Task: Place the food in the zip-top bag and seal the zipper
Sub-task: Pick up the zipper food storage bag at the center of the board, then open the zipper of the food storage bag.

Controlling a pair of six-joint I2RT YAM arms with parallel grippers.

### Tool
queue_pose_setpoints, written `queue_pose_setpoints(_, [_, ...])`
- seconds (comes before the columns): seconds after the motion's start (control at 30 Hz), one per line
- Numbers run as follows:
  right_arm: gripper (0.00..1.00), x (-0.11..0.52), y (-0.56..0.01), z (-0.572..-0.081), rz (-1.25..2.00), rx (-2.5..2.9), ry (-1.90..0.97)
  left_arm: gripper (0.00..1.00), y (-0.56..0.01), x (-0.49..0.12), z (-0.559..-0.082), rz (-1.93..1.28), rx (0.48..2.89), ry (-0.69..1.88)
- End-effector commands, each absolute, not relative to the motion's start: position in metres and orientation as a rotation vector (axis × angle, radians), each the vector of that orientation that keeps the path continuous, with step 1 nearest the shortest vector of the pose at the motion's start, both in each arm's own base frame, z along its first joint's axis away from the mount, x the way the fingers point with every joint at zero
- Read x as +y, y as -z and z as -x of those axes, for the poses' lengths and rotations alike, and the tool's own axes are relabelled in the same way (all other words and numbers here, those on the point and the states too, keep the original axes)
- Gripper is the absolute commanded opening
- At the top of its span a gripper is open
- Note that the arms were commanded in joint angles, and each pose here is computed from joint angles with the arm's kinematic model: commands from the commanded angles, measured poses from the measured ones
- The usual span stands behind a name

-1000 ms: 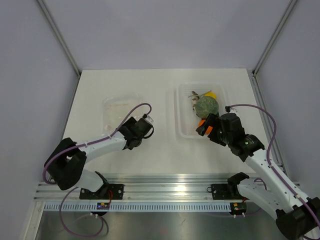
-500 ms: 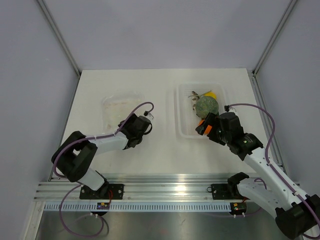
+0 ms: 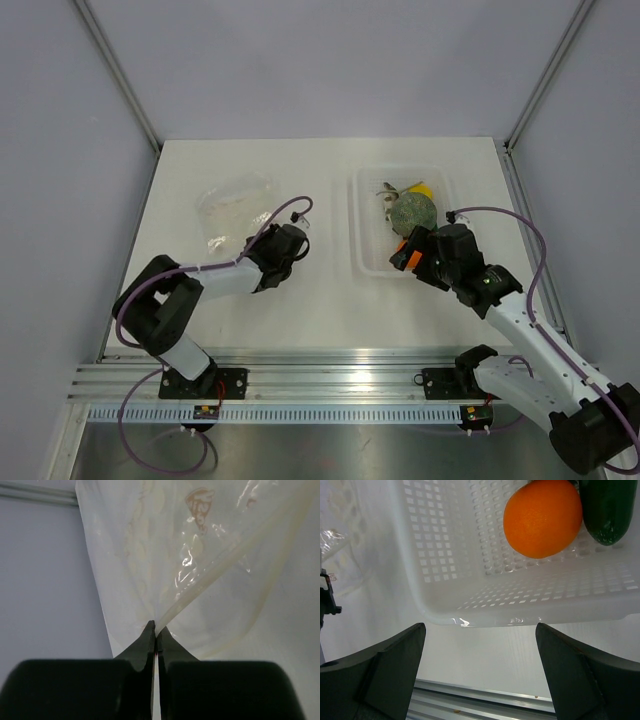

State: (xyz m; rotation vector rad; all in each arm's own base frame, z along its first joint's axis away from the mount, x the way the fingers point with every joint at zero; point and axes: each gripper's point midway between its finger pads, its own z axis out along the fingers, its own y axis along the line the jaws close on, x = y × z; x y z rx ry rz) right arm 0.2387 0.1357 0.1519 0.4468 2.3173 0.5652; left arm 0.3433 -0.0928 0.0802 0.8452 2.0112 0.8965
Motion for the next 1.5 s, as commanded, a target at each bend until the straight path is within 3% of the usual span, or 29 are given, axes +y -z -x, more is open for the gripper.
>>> queue_pose_setpoints(0.0, [0.99, 0.145, -0.164, -0.246, -0.395, 2.287, -0.607, 0.00, -0.144, -0.100, -0.361, -0.583, 1.991, -0.866])
queue_pose_setpoints(0.1, [0.99, 0.149, -0.167, -0.247, -0.377, 2.290, -0.619, 0.00, -0.157, -0.097, -0.345, -0.456, 2.116, -0.811])
queue_pose_setpoints(0.57, [0.99, 0.232, -0.231, -0.250, -0.148, 2.170, -0.802, 0.00, -0.215, -0.183, -0.292, -0.240, 2.456, 0.000])
queue_pose_setpoints(1.0, [1.00, 0.329, -0.258, -0.244, 0.013, 2.099, -0.913, 0.00, -0.255, -0.231, -0.270, -0.168, 2.466, 0.425])
queue_pose_setpoints(1.17, [0.93, 0.345, -0.221, -0.255, -0.029, 2.182, -0.827, 0.00, -0.275, -0.236, -0.262, -0.156, 2.433, 0.519])
queue_pose_setpoints(1.27, [0.68, 0.340, -0.210, -0.260, -0.080, 2.179, -0.790, 0.00, -0.284, -0.232, -0.256, -0.161, 2.417, 0.536])
queue_pose_setpoints(1.3, [0.47, 0.339, -0.208, -0.261, -0.079, 2.175, -0.777, 0.00, -0.287, -0.229, -0.254, -0.165, 2.413, 0.533])
queue_pose_setpoints(1.4, [0.00, 0.327, -0.213, -0.264, -0.081, 2.160, -0.715, 0.00, -0.288, -0.219, -0.247, -0.196, 2.406, 0.510])
queue_pose_setpoints(1.47, [0.00, 0.323, -0.228, -0.266, -0.055, 2.125, -0.709, 0.00, -0.287, -0.213, -0.243, -0.238, 2.396, 0.488])
